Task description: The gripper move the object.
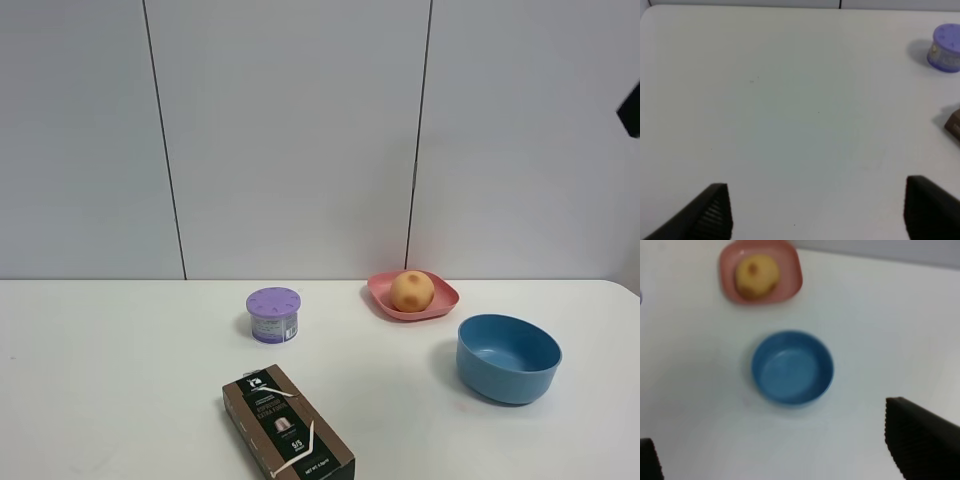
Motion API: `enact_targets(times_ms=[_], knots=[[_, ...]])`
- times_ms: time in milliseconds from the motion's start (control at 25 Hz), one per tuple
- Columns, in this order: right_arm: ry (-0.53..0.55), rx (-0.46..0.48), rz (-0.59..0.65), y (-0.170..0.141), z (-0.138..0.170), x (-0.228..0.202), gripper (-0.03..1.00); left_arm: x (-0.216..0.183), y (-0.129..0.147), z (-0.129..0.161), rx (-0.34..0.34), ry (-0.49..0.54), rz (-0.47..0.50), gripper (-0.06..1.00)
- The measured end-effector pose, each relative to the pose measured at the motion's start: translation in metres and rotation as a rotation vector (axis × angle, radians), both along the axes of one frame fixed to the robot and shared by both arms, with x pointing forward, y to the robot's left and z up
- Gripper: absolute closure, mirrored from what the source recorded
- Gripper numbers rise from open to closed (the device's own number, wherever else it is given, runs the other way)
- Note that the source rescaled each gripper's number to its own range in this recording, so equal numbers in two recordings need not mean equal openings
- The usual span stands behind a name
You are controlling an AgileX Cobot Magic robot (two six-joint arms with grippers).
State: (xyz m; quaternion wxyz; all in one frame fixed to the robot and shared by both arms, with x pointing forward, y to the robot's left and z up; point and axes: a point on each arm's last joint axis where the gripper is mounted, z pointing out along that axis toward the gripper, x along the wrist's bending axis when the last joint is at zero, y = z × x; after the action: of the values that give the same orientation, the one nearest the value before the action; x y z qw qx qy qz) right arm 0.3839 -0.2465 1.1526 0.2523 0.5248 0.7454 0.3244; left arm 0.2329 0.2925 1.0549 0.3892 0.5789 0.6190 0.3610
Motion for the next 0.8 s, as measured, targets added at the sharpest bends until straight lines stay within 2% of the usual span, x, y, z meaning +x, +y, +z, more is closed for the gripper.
enact_targets(times_ms=[120,280,480,800], knots=[[0.027,0.032,-0.035,-0.009,-0.013,-0.014,0.06,0.0,0.0,0.0,0.0,0.0,0.0,-0.06],[0.041,0.071,-0.168,-0.03,-0.035,-0.036,0.06,0.0,0.0,0.0,0.0,0.0,0.0,-0.06],[0.057,0.066,-0.349,-0.051,-0.06,-0.071,0.06,0.0,0.0,0.0,0.0,0.0,0.0,-0.06],[-0.008,0.042,-0.371,-0.053,-0.089,-0.112,0.06,0.0,0.0,0.0,0.0,0.0,0.0,-0.06]])
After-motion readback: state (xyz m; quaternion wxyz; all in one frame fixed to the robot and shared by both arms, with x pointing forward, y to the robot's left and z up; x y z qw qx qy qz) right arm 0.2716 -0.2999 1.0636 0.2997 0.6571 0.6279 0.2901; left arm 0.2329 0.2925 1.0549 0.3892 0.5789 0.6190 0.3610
